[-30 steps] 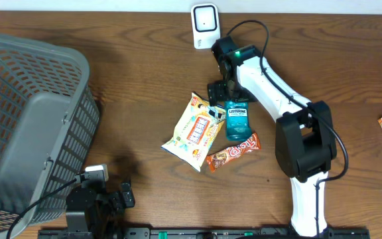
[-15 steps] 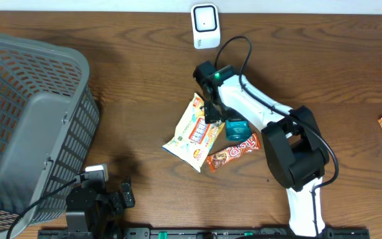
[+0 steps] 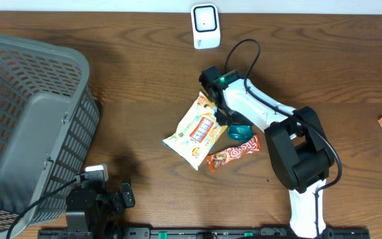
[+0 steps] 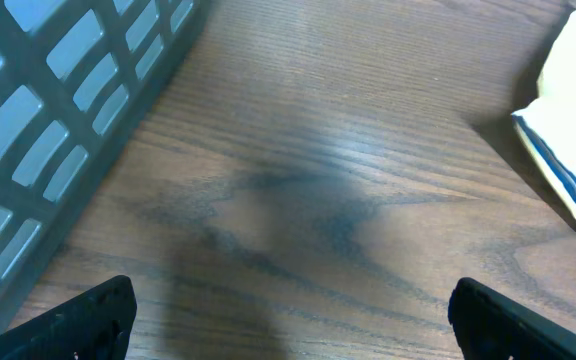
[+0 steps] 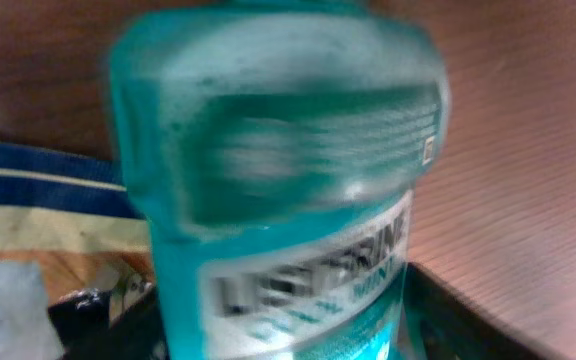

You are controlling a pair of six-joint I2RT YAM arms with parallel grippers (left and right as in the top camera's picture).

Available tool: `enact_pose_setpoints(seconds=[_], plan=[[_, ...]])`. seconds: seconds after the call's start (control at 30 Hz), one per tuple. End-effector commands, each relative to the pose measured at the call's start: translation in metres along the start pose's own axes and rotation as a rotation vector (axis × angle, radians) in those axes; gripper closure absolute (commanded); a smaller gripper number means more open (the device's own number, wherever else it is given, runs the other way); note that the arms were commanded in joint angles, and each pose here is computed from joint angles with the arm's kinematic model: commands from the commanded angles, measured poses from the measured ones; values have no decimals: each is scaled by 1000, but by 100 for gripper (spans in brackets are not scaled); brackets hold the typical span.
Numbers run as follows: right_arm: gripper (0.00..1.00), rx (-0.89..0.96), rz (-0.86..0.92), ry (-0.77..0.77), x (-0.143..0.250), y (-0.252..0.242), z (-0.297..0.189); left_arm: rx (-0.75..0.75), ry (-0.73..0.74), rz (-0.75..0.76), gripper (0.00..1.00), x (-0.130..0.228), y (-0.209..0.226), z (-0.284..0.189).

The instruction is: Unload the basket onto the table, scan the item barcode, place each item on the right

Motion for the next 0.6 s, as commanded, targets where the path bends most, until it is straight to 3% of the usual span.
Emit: enact_pose_setpoints(seconds=[0.0, 0.1, 0.2, 0.4, 0.57], plan=[[69, 36, 3, 54, 15, -5, 28, -5, 1, -2, 0, 1, 0, -2], [83, 4, -4, 117, 25, -4, 35, -4, 1, -2, 0, 1, 0, -2], [91, -107, -69, 165, 27, 6, 33, -5, 1, -2, 0, 1, 0, -2], [92, -508, -321, 289, 30, 38, 14, -4, 1, -2, 0, 1, 0, -2], [91, -610, -421, 326, 34, 40, 10, -5, 0, -2, 0, 1, 0, -2]])
Point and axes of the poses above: each gripper's point midway between its finger pads, its own z axis out along the fingers, its own y axis along the line the jaws close on, x = y × z, the point moved 9 cm from there along -z, back along the fingers, and after that the axes turned 8 degrees about z, right-handed, at the moved point
